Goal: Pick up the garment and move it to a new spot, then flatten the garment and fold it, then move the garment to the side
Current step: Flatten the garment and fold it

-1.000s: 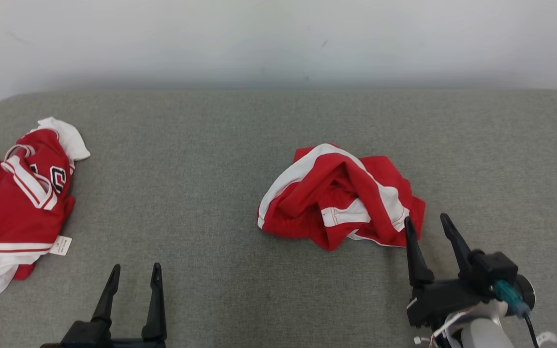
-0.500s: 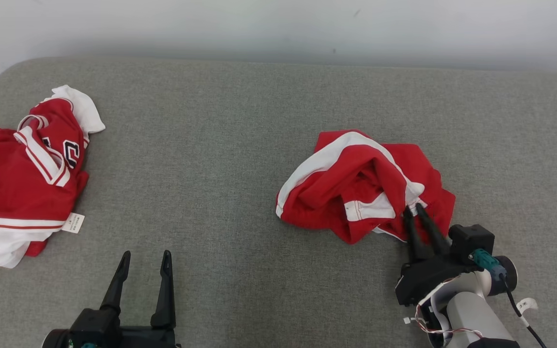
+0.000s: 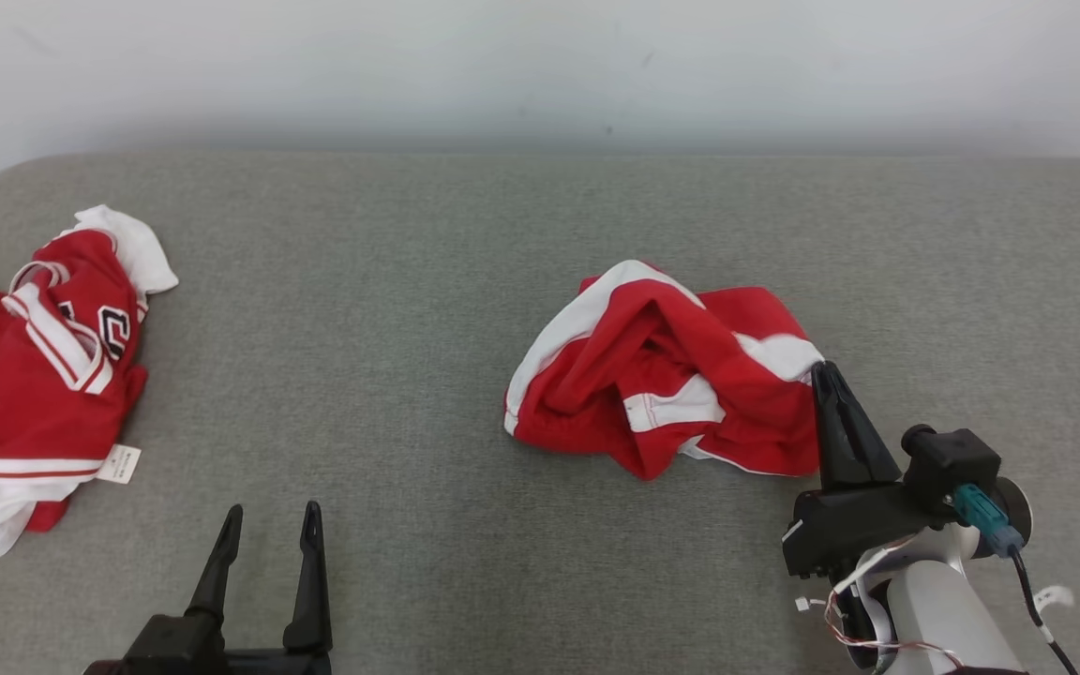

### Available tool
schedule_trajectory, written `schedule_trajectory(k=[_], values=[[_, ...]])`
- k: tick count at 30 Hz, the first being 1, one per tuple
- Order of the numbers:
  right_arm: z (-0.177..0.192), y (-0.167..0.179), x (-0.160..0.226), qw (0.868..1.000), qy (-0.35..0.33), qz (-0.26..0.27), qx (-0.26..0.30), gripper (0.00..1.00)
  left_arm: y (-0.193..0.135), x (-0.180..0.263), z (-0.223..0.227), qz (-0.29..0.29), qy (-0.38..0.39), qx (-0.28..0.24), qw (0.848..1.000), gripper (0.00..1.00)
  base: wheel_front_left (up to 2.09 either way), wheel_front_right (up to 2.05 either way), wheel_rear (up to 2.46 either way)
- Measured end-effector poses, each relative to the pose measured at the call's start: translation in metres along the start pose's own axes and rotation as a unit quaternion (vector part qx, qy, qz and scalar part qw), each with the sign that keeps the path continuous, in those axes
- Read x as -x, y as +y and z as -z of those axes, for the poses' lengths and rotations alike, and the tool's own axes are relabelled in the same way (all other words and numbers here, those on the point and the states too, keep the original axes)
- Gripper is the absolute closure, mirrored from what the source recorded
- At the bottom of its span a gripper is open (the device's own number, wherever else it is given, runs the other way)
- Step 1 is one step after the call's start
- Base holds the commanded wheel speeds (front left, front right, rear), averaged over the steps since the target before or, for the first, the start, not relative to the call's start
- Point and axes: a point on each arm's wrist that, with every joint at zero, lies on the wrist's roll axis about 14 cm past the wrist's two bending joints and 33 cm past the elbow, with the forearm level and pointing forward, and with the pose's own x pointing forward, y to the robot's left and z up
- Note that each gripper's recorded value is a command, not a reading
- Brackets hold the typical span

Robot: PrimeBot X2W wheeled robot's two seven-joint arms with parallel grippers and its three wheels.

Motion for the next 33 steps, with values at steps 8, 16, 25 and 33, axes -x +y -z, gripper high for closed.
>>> schedule_trajectory(k=[8,16,25,33], values=[[-0.029,-0.017,0.035,0.998,-0.052,0.024,0.016,1.00,-0.014,0.000,0.004,0.021,0.006,0.007,1.000,0.00,0.00,0.00,0.00],[-0.007,-0.048,0.102,0.996,-0.019,0.076,0.035,1.00,-0.035,-0.003,0.001,0.054,0.001,0.009,0.998,0.00,0.00,0.00,0.00],[0.028,-0.071,0.146,0.991,0.039,0.124,0.022,0.00,-0.047,-0.001,0.006,0.075,0.010,0.010,0.997,0.00,0.00,0.00,0.00],[-0.005,-0.067,0.142,0.992,-0.018,0.120,0.022,0.00,-0.054,0.011,0.011,0.088,0.019,0.011,0.996,0.00,0.00,0.00,0.00]])
